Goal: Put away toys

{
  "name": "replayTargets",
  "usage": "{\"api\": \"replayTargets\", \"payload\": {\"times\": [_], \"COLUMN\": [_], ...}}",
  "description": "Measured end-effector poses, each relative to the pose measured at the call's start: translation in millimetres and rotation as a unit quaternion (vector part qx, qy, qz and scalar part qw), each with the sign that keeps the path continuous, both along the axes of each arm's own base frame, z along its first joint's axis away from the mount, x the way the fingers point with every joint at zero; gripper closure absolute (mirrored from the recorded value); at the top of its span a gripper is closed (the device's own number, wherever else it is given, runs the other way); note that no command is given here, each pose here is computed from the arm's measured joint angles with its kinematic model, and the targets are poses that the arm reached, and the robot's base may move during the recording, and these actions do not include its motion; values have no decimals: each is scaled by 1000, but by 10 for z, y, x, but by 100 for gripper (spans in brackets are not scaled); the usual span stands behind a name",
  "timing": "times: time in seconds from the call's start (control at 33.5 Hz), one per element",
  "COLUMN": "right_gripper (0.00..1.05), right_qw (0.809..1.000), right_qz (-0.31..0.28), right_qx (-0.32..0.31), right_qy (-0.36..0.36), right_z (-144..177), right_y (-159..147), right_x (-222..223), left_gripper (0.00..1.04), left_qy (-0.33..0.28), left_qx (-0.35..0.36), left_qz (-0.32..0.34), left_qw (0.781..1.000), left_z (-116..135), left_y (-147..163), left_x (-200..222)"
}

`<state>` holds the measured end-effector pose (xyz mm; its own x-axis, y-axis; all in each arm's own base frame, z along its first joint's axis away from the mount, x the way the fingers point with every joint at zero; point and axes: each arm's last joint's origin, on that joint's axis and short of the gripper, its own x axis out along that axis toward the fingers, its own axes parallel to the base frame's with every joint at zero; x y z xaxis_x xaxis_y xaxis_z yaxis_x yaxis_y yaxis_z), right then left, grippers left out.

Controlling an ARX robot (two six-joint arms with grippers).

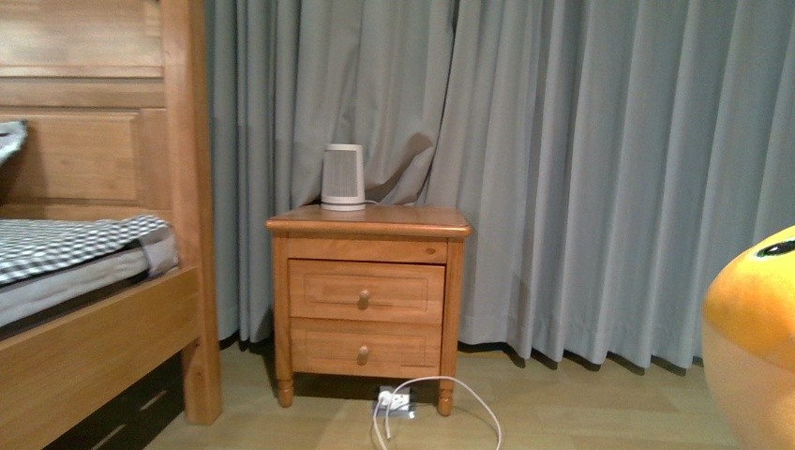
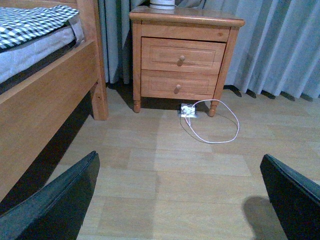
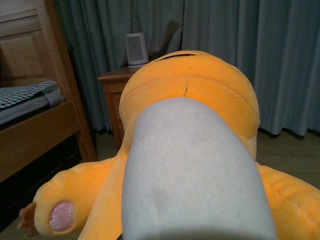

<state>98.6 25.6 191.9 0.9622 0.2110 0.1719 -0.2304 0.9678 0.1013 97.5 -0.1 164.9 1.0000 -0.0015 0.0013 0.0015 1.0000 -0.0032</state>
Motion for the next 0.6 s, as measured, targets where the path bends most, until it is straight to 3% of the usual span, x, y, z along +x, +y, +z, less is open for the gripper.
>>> {"api": "replayTargets", "payload": {"times": [0.6], "right_gripper": [94], "right_qw": [1000], "right_qz": [-1], "right_qx": [0], "right_qy": [0], "right_z": [-1], "right_y": [1], "right_x": [1], "left_gripper": [6], "left_qy": [0], "left_qx": [0], "left_qz": [0], "left_qw": [1000], "left_z": [0], "left_y": [0], "left_x": [0]}}
